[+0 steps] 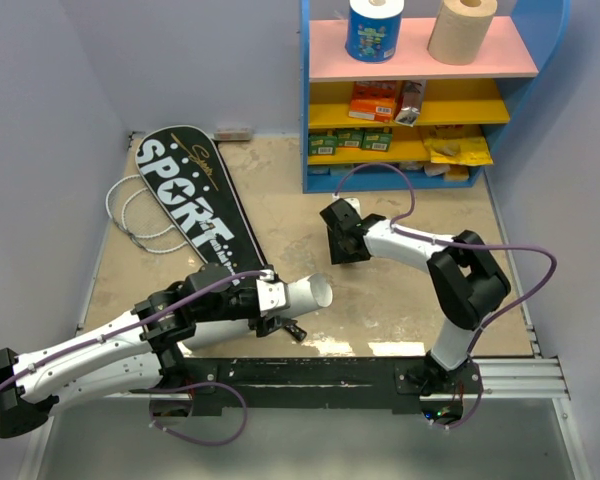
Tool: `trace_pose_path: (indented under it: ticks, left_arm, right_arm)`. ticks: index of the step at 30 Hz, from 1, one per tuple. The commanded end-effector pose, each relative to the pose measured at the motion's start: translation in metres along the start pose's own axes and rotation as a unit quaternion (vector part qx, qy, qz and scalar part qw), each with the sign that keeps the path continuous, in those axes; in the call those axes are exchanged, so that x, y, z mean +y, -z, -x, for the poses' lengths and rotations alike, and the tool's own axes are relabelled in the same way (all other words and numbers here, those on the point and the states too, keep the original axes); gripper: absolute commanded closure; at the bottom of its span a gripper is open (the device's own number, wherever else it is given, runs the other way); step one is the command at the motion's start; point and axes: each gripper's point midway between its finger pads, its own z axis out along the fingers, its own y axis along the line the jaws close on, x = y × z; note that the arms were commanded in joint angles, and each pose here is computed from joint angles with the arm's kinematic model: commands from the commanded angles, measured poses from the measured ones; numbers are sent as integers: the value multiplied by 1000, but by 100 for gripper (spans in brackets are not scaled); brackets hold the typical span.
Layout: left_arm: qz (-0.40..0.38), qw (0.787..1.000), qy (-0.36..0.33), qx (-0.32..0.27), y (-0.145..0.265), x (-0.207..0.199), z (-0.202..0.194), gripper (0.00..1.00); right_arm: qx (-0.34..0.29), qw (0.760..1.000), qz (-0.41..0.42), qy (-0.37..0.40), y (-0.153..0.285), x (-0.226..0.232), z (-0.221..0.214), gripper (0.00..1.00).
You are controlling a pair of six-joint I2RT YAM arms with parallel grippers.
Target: Pack up the badminton gear
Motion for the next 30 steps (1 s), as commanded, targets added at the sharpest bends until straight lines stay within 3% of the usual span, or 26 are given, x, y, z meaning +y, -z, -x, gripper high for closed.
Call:
trace_pose_path:
  ticks: [1,14,21,30]
  left_arm:
    - [10,999,-4,-50,3,4,29,100]
    - [10,999,-4,-51,3,4,29,100]
    - [10,999,-4,-49,2,4,29,100]
    - [14,999,-2,-45,1,6,27,100]
  right_arm:
    - [-31,999,5,-19,-2,6,24,50]
    - [-17,1000,-1,-15,-16,1,19,73]
    - [-8,1000,-4,-10,-20,-1,11,92]
    - [-25,1000,-2,-17,-3,-5,21,99]
